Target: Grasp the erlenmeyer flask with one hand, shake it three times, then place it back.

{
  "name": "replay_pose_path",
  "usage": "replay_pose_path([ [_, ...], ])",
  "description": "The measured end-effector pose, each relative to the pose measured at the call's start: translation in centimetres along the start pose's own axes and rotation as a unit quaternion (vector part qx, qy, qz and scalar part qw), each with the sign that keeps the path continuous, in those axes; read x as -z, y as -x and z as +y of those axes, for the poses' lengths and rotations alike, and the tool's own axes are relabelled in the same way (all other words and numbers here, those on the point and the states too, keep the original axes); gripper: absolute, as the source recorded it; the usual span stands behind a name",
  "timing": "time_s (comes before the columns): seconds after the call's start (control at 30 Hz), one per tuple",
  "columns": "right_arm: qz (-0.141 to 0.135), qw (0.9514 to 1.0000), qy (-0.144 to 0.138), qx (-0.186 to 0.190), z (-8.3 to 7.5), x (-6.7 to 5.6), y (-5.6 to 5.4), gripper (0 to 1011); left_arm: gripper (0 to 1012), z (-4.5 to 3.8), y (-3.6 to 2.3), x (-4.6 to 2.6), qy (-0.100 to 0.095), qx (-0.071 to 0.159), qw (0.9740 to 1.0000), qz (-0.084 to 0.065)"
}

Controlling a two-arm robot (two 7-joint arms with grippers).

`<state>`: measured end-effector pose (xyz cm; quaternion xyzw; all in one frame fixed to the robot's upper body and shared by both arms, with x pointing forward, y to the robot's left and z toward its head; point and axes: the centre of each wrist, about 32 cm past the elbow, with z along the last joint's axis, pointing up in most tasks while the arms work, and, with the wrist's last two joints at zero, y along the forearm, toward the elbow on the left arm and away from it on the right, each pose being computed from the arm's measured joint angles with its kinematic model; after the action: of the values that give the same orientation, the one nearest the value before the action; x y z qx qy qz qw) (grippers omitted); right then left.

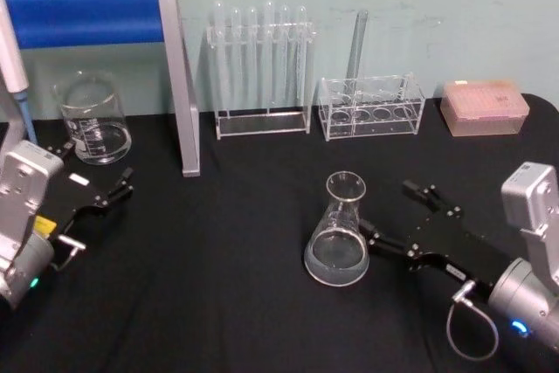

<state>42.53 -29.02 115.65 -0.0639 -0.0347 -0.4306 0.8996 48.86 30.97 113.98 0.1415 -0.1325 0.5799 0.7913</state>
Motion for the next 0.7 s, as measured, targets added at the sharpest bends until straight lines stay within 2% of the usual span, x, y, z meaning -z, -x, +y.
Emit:
replay_pose_path([
  [0.23, 0.004, 0.9999, 0.000, -0.014, 0.9, 0.1, 0.6, 1000, 1001, 0.00, 0.00, 0.00, 0.000, 0.000, 1.0000, 0.000],
  [0.7, 0.015, 0.9998, 0.001, -0.010, 3.9, 0.2, 1.1, 1000, 1001, 0.00, 0.00, 0.00, 0.000, 0.000, 1.0000, 0.000],
])
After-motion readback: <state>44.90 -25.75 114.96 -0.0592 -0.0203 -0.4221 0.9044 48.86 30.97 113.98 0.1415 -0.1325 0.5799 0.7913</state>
